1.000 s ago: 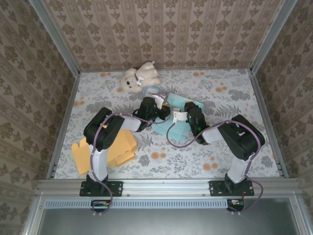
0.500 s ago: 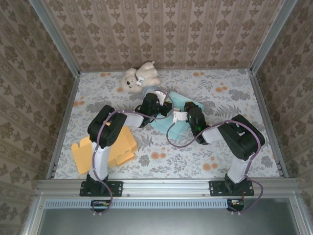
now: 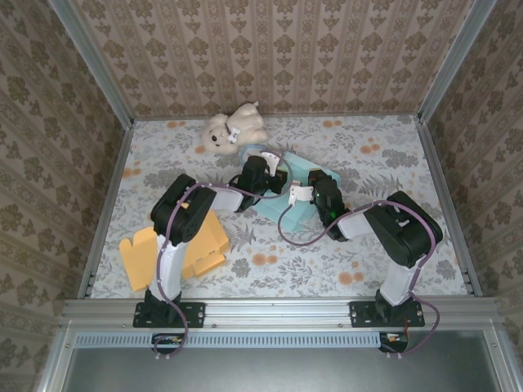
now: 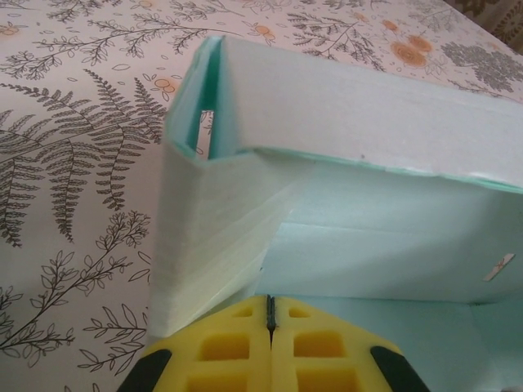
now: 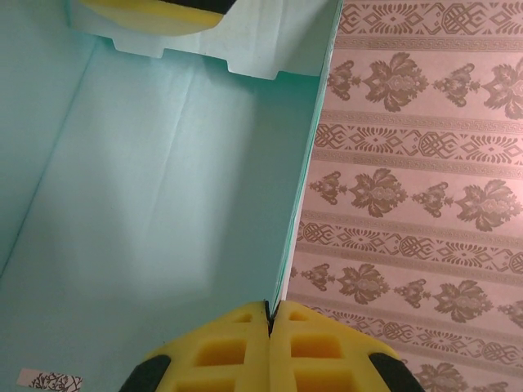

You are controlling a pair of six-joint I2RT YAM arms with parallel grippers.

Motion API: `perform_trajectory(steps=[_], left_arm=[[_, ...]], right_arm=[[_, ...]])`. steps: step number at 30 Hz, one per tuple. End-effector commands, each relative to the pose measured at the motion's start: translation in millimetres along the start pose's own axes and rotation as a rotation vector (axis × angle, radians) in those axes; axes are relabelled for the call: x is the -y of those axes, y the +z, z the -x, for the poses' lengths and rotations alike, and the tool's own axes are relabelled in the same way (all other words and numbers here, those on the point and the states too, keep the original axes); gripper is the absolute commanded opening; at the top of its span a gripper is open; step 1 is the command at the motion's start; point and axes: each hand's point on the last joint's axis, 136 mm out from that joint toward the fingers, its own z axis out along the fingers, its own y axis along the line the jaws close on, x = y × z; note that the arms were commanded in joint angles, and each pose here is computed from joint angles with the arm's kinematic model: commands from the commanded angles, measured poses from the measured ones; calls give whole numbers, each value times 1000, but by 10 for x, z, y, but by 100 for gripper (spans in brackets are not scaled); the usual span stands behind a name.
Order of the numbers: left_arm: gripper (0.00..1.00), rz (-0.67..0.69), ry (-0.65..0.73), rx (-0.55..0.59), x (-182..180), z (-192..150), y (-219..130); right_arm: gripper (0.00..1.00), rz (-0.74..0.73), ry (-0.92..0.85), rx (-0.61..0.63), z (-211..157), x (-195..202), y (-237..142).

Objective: Fold the paper box

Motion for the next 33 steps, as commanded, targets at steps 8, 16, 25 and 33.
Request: perform_trajectory(steps=[8,16,25,33], left_arm=[[6,-18,-23,14,85,50,-53],[14,-231,-77,65,-116,148,-693],[31,-443,-100,107,-157,238,-830],[37,-376,-84,12,-218,152,-406]], right_arm=[[0,261,-50,78,127,-755,-142],[0,270,-32,86,134,-722,-153],[0,282,-24,91,141,-726,-160],[0,285,-21,96,151,-730,-159]])
